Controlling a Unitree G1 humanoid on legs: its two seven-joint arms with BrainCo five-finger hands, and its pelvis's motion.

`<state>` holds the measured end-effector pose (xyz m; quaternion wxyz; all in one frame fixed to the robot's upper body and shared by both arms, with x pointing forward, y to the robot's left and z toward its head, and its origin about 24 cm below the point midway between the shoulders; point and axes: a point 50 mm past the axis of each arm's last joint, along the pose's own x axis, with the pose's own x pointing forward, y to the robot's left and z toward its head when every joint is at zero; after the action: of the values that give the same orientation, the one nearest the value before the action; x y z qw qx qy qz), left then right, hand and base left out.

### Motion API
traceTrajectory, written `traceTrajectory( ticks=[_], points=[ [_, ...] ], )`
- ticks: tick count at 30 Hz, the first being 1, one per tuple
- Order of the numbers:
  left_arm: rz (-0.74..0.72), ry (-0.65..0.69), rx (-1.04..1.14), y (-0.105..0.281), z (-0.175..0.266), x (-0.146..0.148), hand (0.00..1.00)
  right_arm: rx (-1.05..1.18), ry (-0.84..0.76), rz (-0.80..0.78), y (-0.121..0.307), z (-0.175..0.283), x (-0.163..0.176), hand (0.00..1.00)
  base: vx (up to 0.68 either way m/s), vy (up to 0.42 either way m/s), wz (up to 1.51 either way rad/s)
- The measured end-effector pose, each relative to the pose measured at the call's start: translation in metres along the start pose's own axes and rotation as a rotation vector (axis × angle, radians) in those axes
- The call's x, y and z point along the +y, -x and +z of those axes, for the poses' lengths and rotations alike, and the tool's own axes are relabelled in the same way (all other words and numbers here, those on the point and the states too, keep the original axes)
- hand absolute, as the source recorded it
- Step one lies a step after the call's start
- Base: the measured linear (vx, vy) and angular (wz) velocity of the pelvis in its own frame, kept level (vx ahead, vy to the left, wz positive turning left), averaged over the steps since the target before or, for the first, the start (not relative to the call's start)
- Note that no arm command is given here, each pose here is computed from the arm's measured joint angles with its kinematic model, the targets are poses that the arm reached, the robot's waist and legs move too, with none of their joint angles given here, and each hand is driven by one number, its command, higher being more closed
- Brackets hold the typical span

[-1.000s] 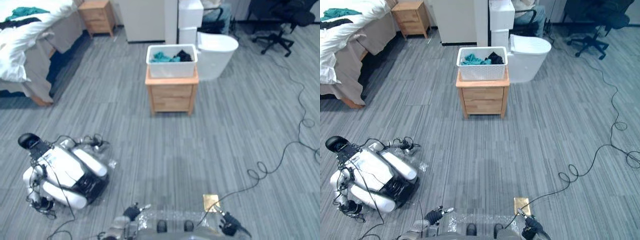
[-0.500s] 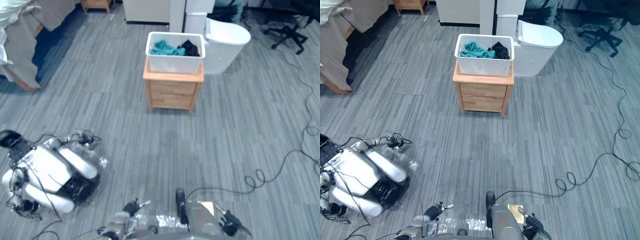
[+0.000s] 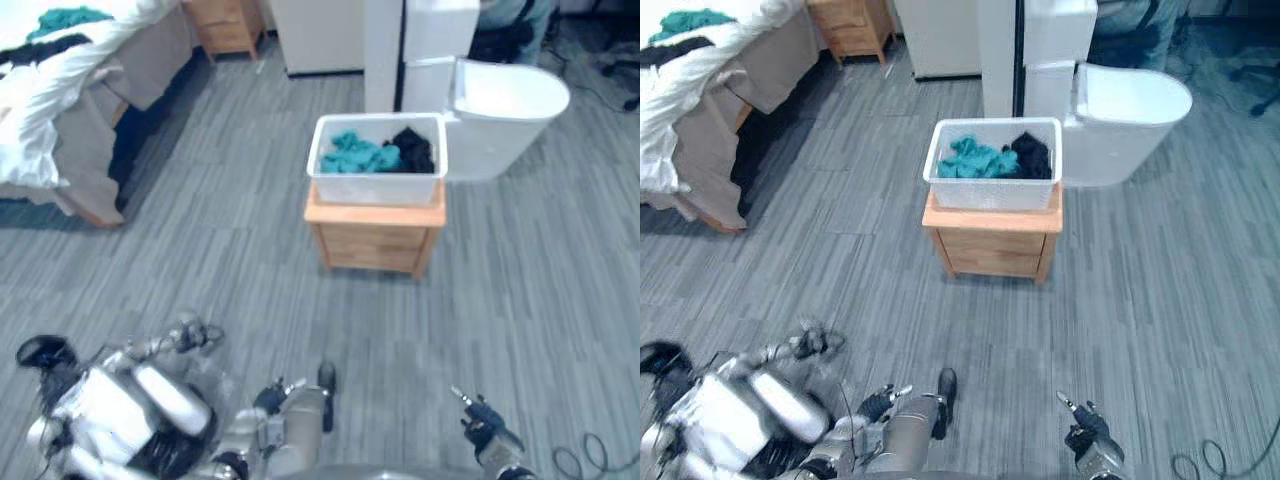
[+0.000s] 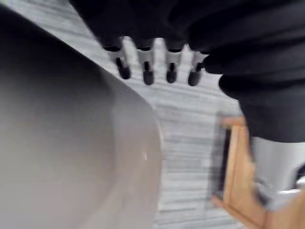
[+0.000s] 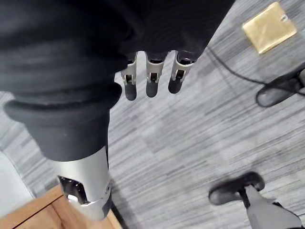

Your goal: Pick up the laundry basket with both hands and put the clothes into the washing machine.

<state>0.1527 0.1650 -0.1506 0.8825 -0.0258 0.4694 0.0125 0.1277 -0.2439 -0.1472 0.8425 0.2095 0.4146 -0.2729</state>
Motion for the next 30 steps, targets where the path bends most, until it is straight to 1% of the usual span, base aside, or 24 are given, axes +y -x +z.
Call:
traceTrajectory(
  ticks=[3, 5, 6, 10, 12, 14, 15, 17, 20, 23, 27, 30],
  points=[
    [0.009, 0.014, 0.003, 0.001, -0.002, 0.003, 0.00, 0.036, 0.001, 0.003, 0.001, -0.009, 0.003, 0.00, 0.61, 0.161, -0.03],
    [0.016, -0.027, 0.007, 0.000, 0.002, 0.011, 0.00, 0.111, -0.014, -0.019, 0.007, -0.032, -0.004, 0.00, 0.58, 0.060, 0.61],
    [0.017, -0.027, 0.013, 0.000, 0.001, 0.011, 0.00, 0.123, -0.013, -0.026, 0.009, -0.035, -0.007, 0.00, 0.59, 0.057, 0.40],
    [0.011, -0.021, -0.001, -0.001, 0.006, 0.007, 0.00, 0.102, -0.016, -0.004, 0.006, -0.027, -0.005, 0.00, 0.56, 0.000, 0.06],
    [0.018, -0.023, -0.021, -0.002, 0.013, 0.010, 0.00, 0.087, -0.035, 0.003, 0.005, -0.023, -0.001, 0.00, 0.54, -0.100, 0.34],
    [0.043, -0.030, -0.031, -0.001, 0.015, 0.021, 0.00, 0.103, -0.050, -0.012, 0.007, -0.030, -0.005, 0.00, 0.60, -0.194, 0.45],
    [0.020, -0.013, -0.021, -0.002, 0.011, 0.011, 0.00, 0.077, -0.065, -0.024, 0.004, -0.020, -0.008, 0.00, 0.57, -0.184, -0.06],
    [0.006, 0.016, -0.007, -0.003, 0.008, 0.002, 0.00, 0.061, -0.094, -0.036, 0.003, -0.015, -0.010, 0.00, 0.48, -0.162, -0.24],
    [-0.017, 0.031, -0.031, -0.005, 0.017, -0.008, 0.00, 0.074, -0.092, -0.054, 0.006, -0.020, -0.018, 0.00, 0.42, -0.163, 0.29],
    [-0.018, 0.030, -0.045, -0.006, 0.023, -0.009, 0.00, 0.084, -0.083, -0.073, 0.009, -0.024, -0.026, 0.00, 0.32, -0.132, 0.42],
    [-0.009, 0.053, -0.018, -0.004, 0.011, -0.007, 0.00, 0.081, -0.052, -0.070, 0.009, -0.023, -0.028, 0.00, 0.18, -0.073, 0.54],
    [0.002, 0.065, 0.004, -0.001, 0.001, -0.005, 0.00, 0.039, -0.043, -0.070, 0.006, -0.010, -0.027, 0.00, 0.08, 0.071, 0.21]
  ],
)
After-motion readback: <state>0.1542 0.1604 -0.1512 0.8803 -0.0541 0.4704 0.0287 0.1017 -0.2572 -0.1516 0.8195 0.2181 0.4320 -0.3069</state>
